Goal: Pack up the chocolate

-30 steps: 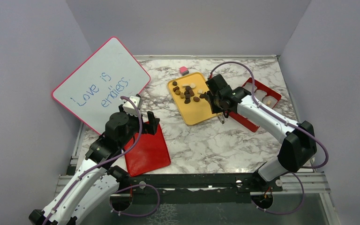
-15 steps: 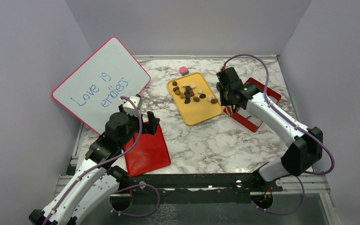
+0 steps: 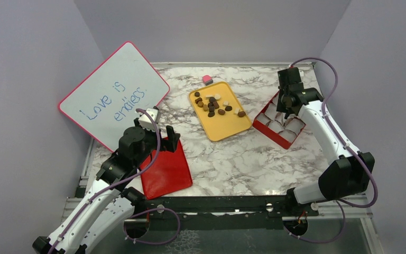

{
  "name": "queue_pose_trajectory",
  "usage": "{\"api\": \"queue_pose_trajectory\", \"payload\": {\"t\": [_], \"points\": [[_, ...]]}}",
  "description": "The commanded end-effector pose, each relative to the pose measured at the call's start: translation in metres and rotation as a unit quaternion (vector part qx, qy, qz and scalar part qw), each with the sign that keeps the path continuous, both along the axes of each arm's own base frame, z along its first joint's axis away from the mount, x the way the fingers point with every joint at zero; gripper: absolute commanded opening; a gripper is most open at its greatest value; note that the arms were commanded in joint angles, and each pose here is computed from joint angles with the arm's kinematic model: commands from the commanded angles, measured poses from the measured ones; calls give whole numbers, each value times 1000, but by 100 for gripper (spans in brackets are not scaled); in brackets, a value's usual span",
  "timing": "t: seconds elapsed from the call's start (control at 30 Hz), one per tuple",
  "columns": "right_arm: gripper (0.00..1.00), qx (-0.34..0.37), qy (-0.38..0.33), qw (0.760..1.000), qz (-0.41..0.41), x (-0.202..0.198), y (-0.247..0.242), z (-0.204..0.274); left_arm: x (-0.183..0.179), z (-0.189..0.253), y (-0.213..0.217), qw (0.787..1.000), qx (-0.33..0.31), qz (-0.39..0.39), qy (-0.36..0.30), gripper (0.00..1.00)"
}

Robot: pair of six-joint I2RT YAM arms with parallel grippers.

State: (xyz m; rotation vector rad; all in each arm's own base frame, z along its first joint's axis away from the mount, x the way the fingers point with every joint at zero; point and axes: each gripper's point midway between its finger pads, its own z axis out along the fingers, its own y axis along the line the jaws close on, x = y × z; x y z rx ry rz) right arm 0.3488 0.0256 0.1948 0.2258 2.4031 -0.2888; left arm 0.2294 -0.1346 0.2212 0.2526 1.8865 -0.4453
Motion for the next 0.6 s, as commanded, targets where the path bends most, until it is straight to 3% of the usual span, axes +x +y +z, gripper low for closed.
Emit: {"api": "queue_pose_trajectory", "payload": {"t": [0.0, 0.57], "points": [[31, 1, -6, 999, -36, 1, -28, 2, -1, -4, -4, 1000, 1, -11, 3, 99], [31, 23, 35, 997, -61, 21, -55, -63, 0, -7, -4, 1000, 5, -9, 8, 99]]}}
